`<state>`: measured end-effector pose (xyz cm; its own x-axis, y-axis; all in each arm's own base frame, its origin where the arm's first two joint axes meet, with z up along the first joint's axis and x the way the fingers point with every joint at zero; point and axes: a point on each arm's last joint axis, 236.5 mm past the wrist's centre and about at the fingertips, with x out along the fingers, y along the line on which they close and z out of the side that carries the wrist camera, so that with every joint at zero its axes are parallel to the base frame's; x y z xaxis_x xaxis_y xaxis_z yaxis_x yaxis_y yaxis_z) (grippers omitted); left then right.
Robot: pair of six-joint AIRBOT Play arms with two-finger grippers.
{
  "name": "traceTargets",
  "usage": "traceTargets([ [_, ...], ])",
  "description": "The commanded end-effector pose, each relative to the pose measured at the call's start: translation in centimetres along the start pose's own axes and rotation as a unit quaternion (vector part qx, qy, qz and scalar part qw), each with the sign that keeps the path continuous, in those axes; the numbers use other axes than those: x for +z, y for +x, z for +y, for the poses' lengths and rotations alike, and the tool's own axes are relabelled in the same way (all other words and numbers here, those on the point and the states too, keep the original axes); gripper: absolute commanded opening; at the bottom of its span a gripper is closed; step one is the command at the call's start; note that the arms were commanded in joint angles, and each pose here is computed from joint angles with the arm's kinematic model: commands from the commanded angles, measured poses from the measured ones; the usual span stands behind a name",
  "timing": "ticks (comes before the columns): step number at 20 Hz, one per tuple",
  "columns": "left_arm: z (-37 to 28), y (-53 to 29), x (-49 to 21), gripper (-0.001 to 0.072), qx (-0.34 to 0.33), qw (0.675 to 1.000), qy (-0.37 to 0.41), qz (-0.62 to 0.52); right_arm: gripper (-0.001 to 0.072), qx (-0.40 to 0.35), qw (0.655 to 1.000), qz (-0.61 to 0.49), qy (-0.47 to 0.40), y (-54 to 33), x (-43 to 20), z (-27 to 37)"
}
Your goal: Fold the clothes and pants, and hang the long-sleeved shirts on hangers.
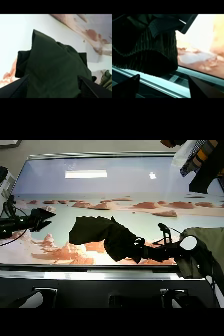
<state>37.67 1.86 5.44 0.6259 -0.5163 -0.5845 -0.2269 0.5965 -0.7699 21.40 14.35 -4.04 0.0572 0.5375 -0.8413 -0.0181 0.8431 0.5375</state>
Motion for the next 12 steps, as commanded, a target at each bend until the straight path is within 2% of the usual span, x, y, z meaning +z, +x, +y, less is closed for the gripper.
traceTargets([
  [1, 1.1, 0.2, -0.3, 0.0678, 0.008, 1.0, -0.01, 0.0, 0.0691, -0.009, 0.997, 0.001, -0.072, 0.4, -0.2, 0.0],
  [4, 1.9, 0.5, -0.3, 0.0678, 0.017, 1.0, -0.018, -0.008, 0.0691, -0.019, 0.994, -0.015, -0.108, 0.7, 0.9, -0.5],
  [7, 2.7, 0.9, -1.0, 0.0678, 0.021, 1.0, -0.014, -0.005, 0.0691, -0.012, 0.996, -0.03, -0.077, 2.2, 2.6, -1.0],
  [10, 3.4, 1.5, -1.7, 0.0678, 0.027, 0.999, -0.018, 0.0, 0.0666, 0.024, 0.998, 0.001, -0.055, 4.5, 2.3, -0.7],
  [11, 3.8, 1.7, -2.0, 0.0678, 0.03, 0.999, -0.022, 0.0, 0.0607, 0.034, 0.998, 0.007, -0.048, 5.0, 2.2, -0.5],
  [12, 4.2, 2.1, -2.5, 0.0678, 0.034, 0.999, -0.027, 0.002, 0.0482, 0.041, 0.998, 0.009, -0.042, 5.3, 2.3, -0.4],
])
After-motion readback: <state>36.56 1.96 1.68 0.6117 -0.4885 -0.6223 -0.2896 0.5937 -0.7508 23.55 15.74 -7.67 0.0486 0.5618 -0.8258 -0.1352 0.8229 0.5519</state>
